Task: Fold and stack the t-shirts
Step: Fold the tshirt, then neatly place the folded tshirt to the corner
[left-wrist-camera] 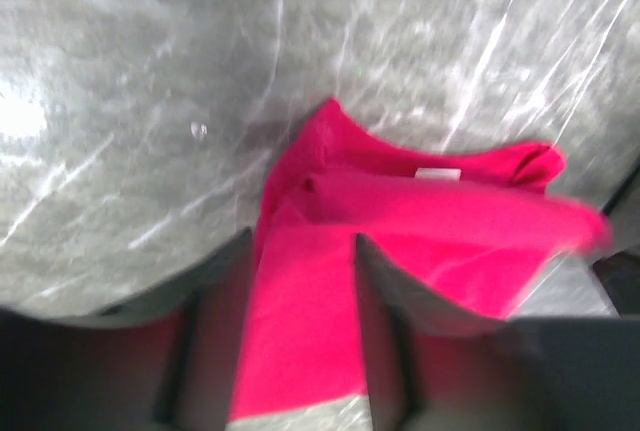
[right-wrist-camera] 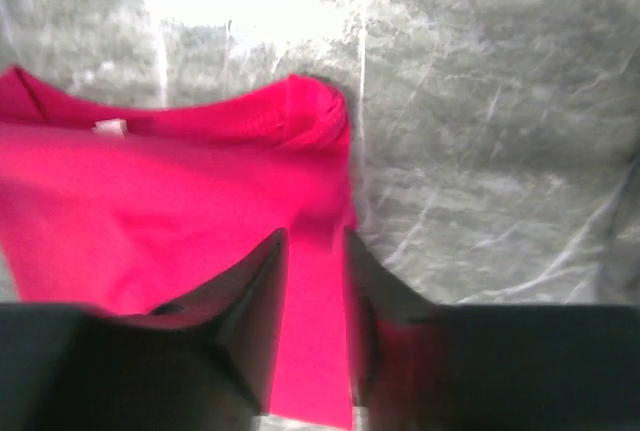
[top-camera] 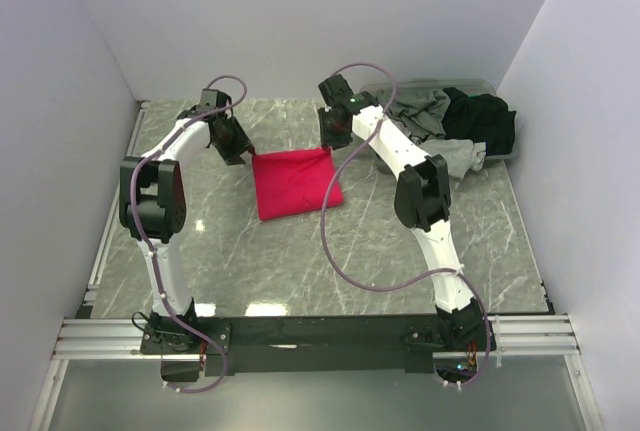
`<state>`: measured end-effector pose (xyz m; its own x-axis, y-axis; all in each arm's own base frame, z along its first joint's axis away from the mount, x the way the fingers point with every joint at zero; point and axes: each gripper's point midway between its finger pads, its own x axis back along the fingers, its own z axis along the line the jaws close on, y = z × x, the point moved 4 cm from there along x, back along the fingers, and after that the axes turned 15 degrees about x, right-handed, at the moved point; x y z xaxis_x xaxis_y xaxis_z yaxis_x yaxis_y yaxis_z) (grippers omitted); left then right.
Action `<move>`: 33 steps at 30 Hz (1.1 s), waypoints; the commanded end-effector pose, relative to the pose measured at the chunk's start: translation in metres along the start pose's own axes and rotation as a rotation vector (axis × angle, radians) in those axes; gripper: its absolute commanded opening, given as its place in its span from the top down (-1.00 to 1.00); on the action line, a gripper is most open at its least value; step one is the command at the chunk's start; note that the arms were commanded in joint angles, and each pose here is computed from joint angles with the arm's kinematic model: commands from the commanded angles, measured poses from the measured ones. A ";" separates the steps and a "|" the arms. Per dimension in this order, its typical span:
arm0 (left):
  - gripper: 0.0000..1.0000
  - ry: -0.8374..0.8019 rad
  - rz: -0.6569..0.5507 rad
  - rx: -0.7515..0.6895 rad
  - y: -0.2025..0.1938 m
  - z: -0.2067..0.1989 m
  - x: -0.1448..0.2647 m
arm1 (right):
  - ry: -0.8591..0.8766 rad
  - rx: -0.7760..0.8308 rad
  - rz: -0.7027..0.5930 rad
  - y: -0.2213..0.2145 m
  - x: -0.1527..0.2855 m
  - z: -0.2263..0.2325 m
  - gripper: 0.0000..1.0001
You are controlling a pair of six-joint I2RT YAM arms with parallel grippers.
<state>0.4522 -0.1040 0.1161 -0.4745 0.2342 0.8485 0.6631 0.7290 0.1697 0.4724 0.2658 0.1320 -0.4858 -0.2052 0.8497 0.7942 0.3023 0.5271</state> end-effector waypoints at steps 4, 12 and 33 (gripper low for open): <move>-0.31 -0.142 -0.119 -0.022 0.031 -0.032 0.012 | 0.021 -0.006 -0.166 0.042 0.025 -0.010 -0.32; -0.41 -0.264 -0.073 -0.080 0.003 -0.022 0.029 | 0.066 -0.002 -0.224 0.038 0.067 -0.005 -0.31; -0.43 -0.388 0.085 -0.057 -0.052 0.013 0.024 | 0.218 0.083 0.099 -0.083 0.029 0.067 0.10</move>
<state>0.3935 -0.1231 0.1061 -0.5574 0.4923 0.6685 0.7341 0.6684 0.1199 0.3624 0.3043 0.1268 -0.3130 -0.4150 0.8543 0.7696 0.4163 0.4842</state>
